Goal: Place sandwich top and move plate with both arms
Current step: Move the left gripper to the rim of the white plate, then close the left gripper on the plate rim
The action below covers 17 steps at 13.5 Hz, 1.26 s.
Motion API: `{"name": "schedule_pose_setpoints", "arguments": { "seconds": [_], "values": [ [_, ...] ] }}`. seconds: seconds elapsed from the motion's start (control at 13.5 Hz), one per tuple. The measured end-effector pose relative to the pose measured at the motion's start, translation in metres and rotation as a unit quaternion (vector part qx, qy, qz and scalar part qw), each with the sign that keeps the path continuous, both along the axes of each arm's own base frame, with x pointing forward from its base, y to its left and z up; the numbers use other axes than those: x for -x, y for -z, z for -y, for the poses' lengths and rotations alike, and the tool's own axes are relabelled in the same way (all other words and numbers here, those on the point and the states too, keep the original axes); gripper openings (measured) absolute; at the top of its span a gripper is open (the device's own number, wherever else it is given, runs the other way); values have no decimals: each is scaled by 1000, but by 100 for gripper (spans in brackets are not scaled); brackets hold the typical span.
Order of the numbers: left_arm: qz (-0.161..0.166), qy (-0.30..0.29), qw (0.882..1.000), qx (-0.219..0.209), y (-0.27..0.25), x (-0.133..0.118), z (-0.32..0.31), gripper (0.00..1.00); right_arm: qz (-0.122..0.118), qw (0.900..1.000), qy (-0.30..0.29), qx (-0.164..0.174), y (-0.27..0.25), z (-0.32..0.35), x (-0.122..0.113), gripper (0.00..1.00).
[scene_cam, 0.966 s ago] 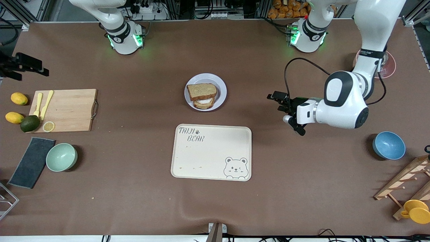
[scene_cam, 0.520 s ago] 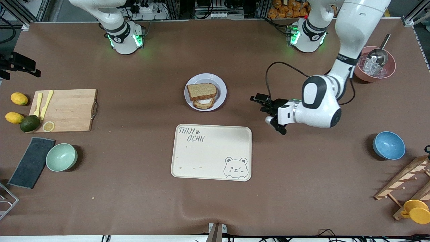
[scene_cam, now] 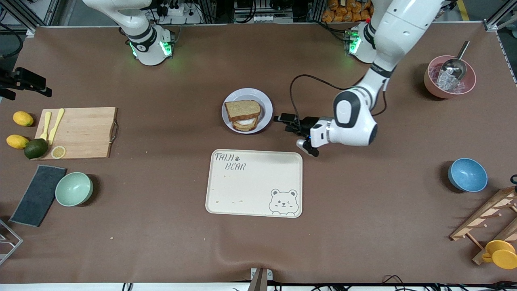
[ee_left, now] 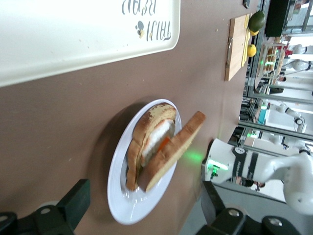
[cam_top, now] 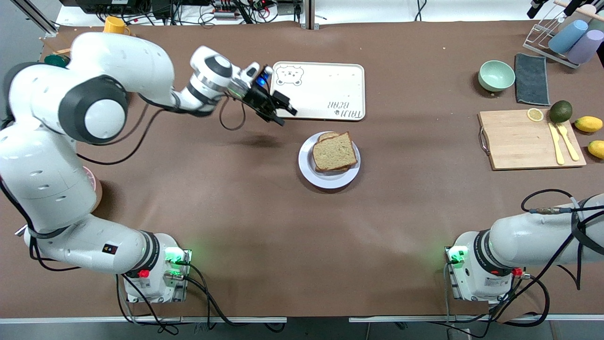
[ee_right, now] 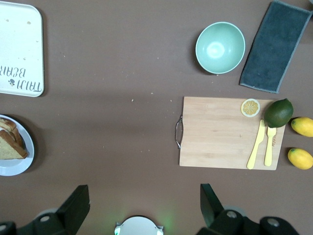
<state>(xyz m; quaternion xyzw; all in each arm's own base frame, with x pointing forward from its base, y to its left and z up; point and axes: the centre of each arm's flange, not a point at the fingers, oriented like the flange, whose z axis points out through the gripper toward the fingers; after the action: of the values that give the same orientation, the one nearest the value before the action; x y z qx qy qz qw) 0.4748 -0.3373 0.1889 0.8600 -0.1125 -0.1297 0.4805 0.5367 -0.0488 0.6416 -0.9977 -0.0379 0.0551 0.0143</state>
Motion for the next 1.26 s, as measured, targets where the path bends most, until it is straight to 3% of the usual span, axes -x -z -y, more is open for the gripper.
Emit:
{"name": "schedule_pose_setpoints", "arguments": {
  "seconds": [0.3,1.26],
  "values": [
    [34,-36,997,57,61,62,-17,100,20,1000,-1,-5,0,-2,-7,100],
    [22,-48,996,70,70,91,6,100,14,998,35,-43,12,29,-10,100]
  ]
}}
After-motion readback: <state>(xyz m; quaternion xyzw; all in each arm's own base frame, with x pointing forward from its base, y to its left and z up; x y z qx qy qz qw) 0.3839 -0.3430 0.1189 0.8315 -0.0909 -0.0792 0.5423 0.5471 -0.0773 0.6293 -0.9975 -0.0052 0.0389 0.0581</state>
